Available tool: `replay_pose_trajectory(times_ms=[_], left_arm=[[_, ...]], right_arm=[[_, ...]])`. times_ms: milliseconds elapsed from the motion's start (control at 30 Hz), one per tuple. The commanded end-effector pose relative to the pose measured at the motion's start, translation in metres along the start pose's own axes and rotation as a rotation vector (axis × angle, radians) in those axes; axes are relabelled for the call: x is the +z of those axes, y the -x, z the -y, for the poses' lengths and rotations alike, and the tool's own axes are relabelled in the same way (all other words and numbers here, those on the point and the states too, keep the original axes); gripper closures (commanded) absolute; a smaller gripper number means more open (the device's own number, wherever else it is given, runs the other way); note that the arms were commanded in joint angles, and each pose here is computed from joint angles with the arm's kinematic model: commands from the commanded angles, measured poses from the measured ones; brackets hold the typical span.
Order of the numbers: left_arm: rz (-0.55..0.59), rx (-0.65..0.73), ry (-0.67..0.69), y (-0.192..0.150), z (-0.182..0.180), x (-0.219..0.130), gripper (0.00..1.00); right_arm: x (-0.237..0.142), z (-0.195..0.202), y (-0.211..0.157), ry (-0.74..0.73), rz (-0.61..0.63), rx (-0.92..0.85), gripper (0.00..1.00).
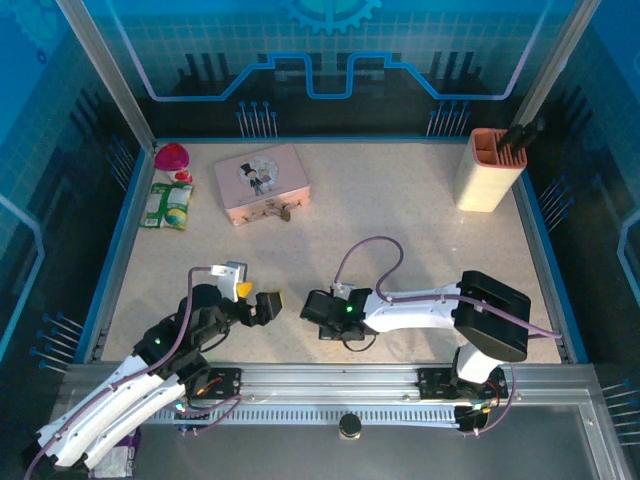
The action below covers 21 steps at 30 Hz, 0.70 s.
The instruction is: Unlock a padlock with a key
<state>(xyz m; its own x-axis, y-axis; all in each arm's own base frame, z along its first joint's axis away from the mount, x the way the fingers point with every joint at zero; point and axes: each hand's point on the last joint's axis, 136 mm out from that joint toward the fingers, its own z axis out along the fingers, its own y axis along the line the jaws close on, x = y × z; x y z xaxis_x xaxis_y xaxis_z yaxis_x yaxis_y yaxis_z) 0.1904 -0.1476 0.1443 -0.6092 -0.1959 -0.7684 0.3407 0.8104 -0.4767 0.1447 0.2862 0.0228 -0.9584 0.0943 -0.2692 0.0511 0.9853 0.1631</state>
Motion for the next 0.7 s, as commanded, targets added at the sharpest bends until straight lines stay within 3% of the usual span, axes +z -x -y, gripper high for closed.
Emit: replay_pose_trajectory(times_ms=[0, 200, 333, 433, 533, 667], left_arm=[[0.01, 0.013, -0.002, -0.001, -0.001, 0.001, 0.01], [0.017, -0.036, -0.017, 0.003, 0.003, 0.002, 0.01], [0.021, -0.133, -0.095, 0.02, 0.026, -0.003, 0.01], [0.003, -0.219, -0.145, 0.036, 0.045, -0.002, 0.01], [-0.054, -0.292, -0.144, 0.042, 0.056, 0.004, 0.08], [-0.165, -0.348, -0.103, 0.043, 0.065, 0.014, 0.26]], right_arm=[[-0.011, 0.01, 0.006, -0.021, 0.058, -0.027, 1.0], [-0.043, -0.018, 0.027, 0.191, 0.23, -0.202, 1.0], [-0.083, -0.042, 0.04, 0.403, 0.463, -0.374, 1.0], [-0.109, -0.046, 0.049, 0.472, 0.659, -0.469, 1.0], [-0.131, -0.053, 0.058, 0.48, 0.821, -0.559, 1.0], [-0.155, -0.063, 0.068, 0.455, 1.019, -0.668, 1.0]])
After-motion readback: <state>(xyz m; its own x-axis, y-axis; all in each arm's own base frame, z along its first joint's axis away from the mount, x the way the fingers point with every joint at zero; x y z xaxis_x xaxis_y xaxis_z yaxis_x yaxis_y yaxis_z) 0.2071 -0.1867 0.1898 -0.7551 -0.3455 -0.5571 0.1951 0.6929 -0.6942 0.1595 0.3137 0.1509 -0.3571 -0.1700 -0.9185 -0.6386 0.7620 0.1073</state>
